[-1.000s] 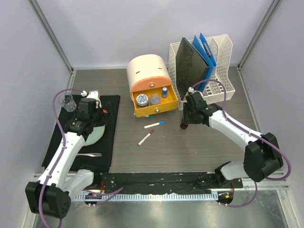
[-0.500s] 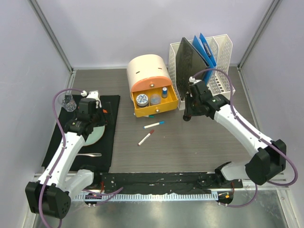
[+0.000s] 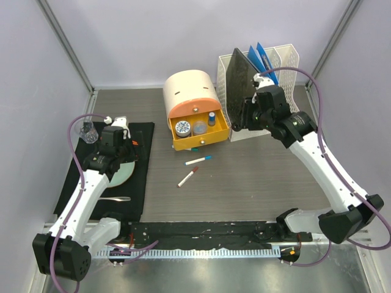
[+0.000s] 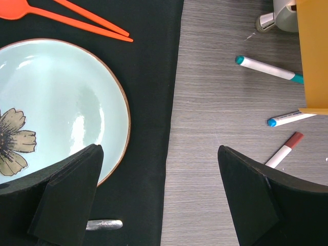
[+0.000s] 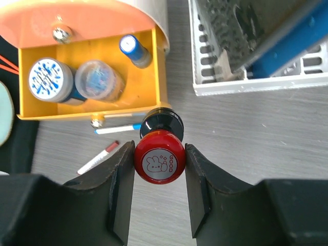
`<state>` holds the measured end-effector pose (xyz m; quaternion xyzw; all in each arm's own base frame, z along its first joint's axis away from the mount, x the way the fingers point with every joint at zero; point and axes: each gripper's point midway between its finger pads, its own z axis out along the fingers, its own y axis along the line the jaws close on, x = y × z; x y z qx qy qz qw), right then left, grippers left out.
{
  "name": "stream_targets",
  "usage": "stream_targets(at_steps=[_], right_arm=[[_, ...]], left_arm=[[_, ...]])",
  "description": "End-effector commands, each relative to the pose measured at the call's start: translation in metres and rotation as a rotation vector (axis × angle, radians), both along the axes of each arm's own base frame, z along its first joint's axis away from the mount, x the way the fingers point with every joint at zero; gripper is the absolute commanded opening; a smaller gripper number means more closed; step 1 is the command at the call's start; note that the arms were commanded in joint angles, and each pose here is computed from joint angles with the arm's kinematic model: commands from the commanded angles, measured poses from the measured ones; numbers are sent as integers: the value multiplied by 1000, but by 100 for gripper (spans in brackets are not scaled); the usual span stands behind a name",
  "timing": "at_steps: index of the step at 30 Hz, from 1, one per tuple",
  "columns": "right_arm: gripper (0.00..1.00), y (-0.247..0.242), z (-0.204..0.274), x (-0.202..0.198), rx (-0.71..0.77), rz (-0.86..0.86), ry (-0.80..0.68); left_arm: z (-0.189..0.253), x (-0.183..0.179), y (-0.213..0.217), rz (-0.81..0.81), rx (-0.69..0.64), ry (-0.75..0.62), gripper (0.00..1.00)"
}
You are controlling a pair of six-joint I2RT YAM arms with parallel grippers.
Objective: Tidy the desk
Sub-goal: Pick up the stationery from the center of the board, then place the stationery in the drawer.
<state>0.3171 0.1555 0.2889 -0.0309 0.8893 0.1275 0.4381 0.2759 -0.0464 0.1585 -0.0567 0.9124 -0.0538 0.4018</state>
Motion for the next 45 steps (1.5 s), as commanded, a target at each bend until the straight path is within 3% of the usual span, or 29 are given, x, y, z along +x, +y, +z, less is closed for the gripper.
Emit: stream_targets(at_steps=[1, 21, 45], right_arm=[[1, 23, 23, 24, 59, 31, -47], [1, 56, 7, 51, -83, 5, -54], [1, 81, -26, 73, -141, 20, -16]], left_arm=[[18, 7, -1, 2, -12, -45, 100], [18, 7, -1, 1, -13, -45, 100], [19, 7, -2, -4, -15, -48, 100]])
